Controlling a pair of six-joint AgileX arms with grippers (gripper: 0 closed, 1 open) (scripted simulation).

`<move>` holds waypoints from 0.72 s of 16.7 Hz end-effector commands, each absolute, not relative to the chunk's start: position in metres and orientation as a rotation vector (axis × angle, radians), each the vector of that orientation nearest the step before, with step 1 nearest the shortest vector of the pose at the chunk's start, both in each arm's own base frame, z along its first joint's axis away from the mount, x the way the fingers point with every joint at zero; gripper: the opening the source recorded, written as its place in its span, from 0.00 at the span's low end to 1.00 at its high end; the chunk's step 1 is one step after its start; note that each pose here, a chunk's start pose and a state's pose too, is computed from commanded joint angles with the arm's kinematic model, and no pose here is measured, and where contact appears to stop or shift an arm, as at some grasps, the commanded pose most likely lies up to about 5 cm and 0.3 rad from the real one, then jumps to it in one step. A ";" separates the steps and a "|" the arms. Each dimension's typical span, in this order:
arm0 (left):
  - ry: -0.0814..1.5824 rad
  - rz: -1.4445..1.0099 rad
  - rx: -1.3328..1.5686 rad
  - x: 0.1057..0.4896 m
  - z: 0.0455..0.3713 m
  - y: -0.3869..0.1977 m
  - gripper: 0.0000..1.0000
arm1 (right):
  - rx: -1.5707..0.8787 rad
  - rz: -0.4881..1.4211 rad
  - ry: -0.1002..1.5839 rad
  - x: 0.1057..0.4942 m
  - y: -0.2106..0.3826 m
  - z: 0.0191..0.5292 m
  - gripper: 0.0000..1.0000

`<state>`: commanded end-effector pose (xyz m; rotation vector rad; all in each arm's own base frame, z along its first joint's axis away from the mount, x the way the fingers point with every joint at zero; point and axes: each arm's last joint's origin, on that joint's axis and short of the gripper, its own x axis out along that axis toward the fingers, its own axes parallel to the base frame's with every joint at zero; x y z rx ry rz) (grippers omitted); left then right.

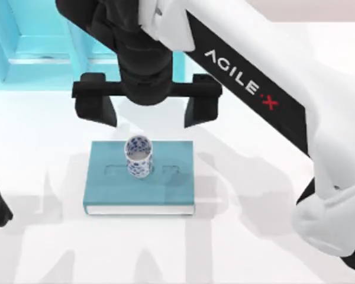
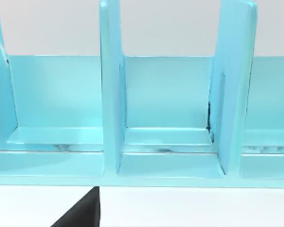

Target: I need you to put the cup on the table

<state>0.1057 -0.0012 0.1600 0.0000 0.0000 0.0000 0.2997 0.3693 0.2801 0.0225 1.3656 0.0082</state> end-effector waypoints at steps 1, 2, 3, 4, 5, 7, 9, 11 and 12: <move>0.000 0.000 0.000 0.106 0.160 -0.001 1.00 | 0.018 0.000 1.370 0.299 0.371 0.277 1.00; 0.000 0.000 0.000 0.106 0.160 -0.001 1.00 | 0.016 -0.004 1.372 0.299 0.372 0.275 1.00; 0.000 0.000 0.000 0.106 0.160 -0.001 1.00 | 0.016 -0.004 1.372 0.299 0.372 0.275 1.00; 0.000 0.000 0.000 0.106 0.160 -0.001 1.00 | 0.016 -0.004 1.372 0.299 0.372 0.275 1.00; 0.000 0.000 0.000 0.106 0.160 -0.001 1.00 | 0.016 -0.004 1.372 0.299 0.372 0.275 1.00; 0.000 0.000 0.000 0.106 0.160 -0.001 1.00 | 0.018 -0.008 1.374 0.301 0.371 0.274 1.00; 0.000 0.000 0.000 0.106 0.160 -0.001 1.00 | 0.020 -0.004 1.370 0.302 0.371 0.274 1.00; 0.000 0.000 0.000 0.106 0.160 -0.001 1.00 | 0.023 0.002 1.365 0.305 0.373 0.268 1.00; 0.000 0.000 0.000 0.106 0.160 -0.001 1.00 | 0.023 0.002 1.365 0.308 0.375 0.263 1.00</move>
